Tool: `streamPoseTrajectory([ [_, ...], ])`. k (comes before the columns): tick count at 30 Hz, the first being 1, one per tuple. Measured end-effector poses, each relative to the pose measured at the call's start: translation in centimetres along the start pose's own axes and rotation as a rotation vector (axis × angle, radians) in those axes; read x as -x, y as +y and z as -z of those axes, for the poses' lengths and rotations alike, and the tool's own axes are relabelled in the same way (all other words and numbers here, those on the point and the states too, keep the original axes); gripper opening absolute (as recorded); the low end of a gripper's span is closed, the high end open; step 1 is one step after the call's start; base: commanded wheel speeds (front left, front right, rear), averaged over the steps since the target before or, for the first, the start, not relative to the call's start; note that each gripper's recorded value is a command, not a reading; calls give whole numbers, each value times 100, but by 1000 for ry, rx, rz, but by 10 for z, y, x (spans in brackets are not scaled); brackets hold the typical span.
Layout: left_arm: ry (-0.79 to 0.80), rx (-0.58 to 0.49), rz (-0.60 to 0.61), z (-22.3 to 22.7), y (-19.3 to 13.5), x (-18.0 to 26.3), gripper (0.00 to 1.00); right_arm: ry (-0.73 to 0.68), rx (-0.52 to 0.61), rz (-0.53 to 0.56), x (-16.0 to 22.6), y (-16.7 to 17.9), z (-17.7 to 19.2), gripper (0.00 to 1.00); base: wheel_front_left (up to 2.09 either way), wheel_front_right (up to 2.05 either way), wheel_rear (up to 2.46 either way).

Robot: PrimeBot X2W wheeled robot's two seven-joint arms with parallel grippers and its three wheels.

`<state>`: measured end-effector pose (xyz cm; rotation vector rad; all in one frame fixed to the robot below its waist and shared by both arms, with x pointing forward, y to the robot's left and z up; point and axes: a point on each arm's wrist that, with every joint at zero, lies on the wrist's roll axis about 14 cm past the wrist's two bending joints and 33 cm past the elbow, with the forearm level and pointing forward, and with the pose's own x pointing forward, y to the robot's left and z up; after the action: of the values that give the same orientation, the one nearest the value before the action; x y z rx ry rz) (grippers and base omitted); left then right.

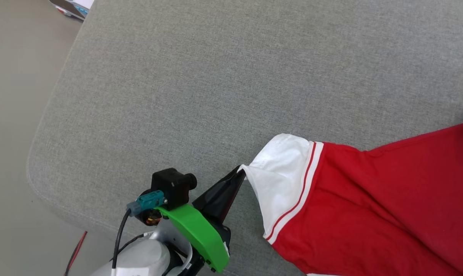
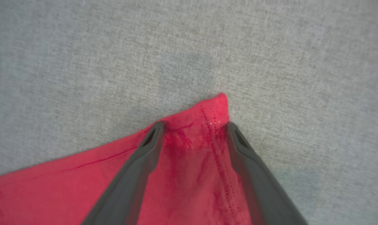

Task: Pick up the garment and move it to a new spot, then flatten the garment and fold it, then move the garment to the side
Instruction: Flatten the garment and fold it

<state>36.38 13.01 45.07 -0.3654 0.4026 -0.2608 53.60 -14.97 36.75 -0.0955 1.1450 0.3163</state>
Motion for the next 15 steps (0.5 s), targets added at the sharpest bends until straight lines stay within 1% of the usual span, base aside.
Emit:
streamPoseTrajectory([
  [1,0,0,-3,0,1,0,0,5,4,1,-1,0,1,30,0,0,0],
  [2,-2,-1,-3,0,1,1,0,5,7,1,-1,0,1,0,0,0,0],
  [8,-14,-5,2,-4,-2,2,0,-34,-3,-18,1,5,-2,0,0,0,0],
  [15,-52,-23,10,-15,-5,6,0,-153,-19,-57,17,14,-16,0,0,0,0],
])
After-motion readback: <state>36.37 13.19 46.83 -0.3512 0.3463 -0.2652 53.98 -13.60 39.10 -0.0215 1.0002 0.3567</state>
